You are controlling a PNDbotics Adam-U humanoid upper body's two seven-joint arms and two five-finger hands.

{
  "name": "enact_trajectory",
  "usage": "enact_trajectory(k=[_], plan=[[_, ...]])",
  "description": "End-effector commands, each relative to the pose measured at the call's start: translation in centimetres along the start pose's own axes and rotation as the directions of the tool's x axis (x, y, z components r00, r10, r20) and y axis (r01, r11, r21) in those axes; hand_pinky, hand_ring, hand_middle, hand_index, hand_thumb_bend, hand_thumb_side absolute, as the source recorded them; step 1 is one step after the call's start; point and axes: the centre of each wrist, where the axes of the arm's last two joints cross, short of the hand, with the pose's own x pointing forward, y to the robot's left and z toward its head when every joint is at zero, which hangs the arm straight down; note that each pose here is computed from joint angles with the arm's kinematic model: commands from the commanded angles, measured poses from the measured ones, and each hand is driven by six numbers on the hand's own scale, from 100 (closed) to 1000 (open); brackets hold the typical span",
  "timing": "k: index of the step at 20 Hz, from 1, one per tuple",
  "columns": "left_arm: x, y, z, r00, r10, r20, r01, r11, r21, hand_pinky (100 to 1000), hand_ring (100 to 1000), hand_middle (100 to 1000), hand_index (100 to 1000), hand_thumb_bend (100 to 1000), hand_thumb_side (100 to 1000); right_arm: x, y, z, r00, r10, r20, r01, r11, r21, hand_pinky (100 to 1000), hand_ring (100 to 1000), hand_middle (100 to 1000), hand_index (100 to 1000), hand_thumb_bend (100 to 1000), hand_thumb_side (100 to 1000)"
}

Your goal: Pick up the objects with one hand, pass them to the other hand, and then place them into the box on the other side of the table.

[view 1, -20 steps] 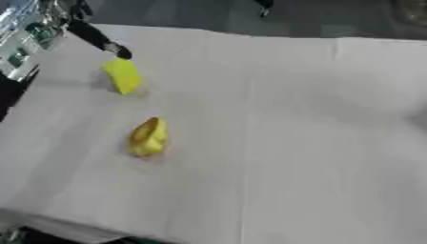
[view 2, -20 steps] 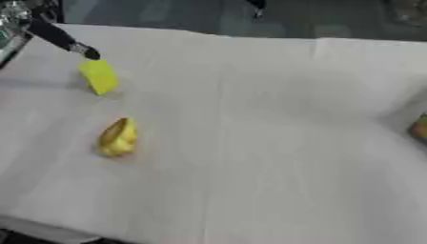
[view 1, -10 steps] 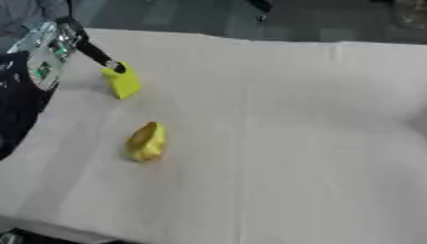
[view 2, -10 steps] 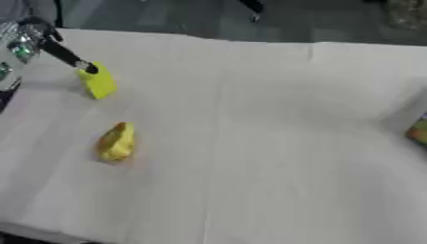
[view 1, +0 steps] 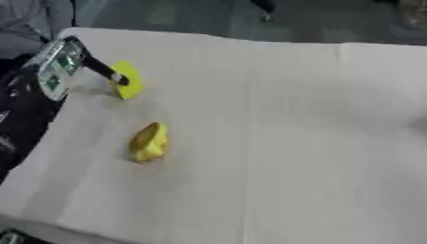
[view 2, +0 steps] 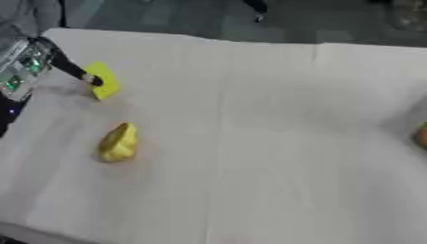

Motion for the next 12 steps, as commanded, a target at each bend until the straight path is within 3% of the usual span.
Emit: enact_trajectory(k=[1, 12], plan=[[-0.17, 1.54, 0.36, 0.999, 0.043, -0.004, -0.043, 0.999, -0.012, 872, 840, 747, 802, 788, 270, 1.01, -0.77, -0.22, 1.000, 0.008, 0.025, -0.008, 1.000, -0.014, 812, 886, 762, 913, 100, 607], [0.05, 0.89, 0.41, 0.993, 0.105, 0.061, -0.103, 0.994, -0.039, 818, 774, 690, 754, 678, 171, 0.65, -0.75, -0.23, 1.000, 0.007, 0.005, -0.007, 1.000, -0.020, 812, 882, 755, 907, 100, 618]])
